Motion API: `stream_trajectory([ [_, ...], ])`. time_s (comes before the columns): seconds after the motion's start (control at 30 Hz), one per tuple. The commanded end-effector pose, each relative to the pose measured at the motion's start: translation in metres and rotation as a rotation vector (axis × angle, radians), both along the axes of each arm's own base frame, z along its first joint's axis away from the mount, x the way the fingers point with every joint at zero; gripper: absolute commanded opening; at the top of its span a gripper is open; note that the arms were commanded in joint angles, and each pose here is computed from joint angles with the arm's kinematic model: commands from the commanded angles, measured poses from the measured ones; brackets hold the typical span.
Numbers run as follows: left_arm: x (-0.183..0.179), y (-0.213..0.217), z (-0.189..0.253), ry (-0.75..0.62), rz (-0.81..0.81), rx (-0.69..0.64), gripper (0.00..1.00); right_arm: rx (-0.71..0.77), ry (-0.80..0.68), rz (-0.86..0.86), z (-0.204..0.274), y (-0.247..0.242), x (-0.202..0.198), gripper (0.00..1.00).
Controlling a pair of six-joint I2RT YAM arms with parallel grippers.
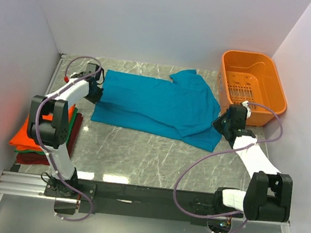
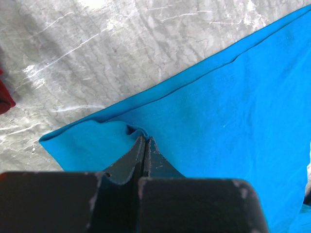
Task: Fold and stack the t-shirts
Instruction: Fold the tshirt
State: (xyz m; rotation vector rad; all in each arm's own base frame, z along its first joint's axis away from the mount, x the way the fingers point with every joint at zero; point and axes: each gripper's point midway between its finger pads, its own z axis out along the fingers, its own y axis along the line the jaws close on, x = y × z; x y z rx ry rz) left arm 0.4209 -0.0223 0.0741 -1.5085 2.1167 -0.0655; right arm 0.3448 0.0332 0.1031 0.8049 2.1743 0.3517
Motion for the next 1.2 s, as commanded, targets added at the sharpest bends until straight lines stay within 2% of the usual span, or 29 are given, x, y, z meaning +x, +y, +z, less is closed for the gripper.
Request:
stream_trajectory([
  [0.0,0.013,0.003,0.009,-0.029,0.01,0.004,0.01,0.004,-0.034,-0.023,0.004,-0.005,0.007,0.0],
  [0.37,0.018,0.007,-0.004,-0.008,0.017,0.001,0.01,0.006,-0.02,-0.016,-0.001,-0.005,0.011,0.0],
  [0.57,0.029,0.004,-0.009,-0.012,-0.03,-0.007,0.01,0.01,-0.013,-0.02,-0.005,-0.004,0.015,0.0],
  [0.63,0.033,0.001,-0.007,-0.038,-0.045,-0.019,0.09,0.008,-0.007,-0.016,-0.006,-0.004,0.018,0.02],
  [0.67,0.031,0.002,-0.009,-0.038,-0.045,-0.02,0.18,0.006,-0.006,-0.015,-0.006,-0.004,0.019,0.07],
  [0.7,0.031,0.003,-0.004,-0.054,-0.047,-0.021,0.3,0.005,-0.006,-0.016,-0.006,-0.005,0.019,0.24],
  [0.77,0.031,0.004,0.002,-0.081,-0.047,-0.022,0.44,0.0,-0.009,-0.009,-0.004,-0.005,0.02,0.4],
  [0.8,0.032,0.005,0.013,-0.11,-0.048,-0.018,0.6,0.002,-0.01,0.001,-0.003,-0.003,0.02,0.5],
  [0.9,0.026,0.007,0.03,-0.134,-0.051,-0.004,0.78,0.009,-0.016,0.037,0.003,0.006,0.019,0.56],
  [0.97,0.018,0.006,0.031,-0.129,-0.06,-0.012,0.79,-0.002,-0.015,0.065,0.005,0.017,0.014,0.56],
  [1.0,0.015,0.004,0.039,-0.154,-0.078,-0.014,0.93,-0.008,-0.009,0.077,0.004,0.021,0.012,0.56],
  [1.03,0.012,0.003,0.04,-0.161,-0.086,-0.02,0.97,-0.009,-0.003,0.087,0.002,0.025,0.009,0.56],
  [1.17,-0.019,-0.014,0.026,-0.145,-0.137,-0.058,0.98,0.001,0.016,0.126,-0.007,0.041,-0.009,0.55],
])
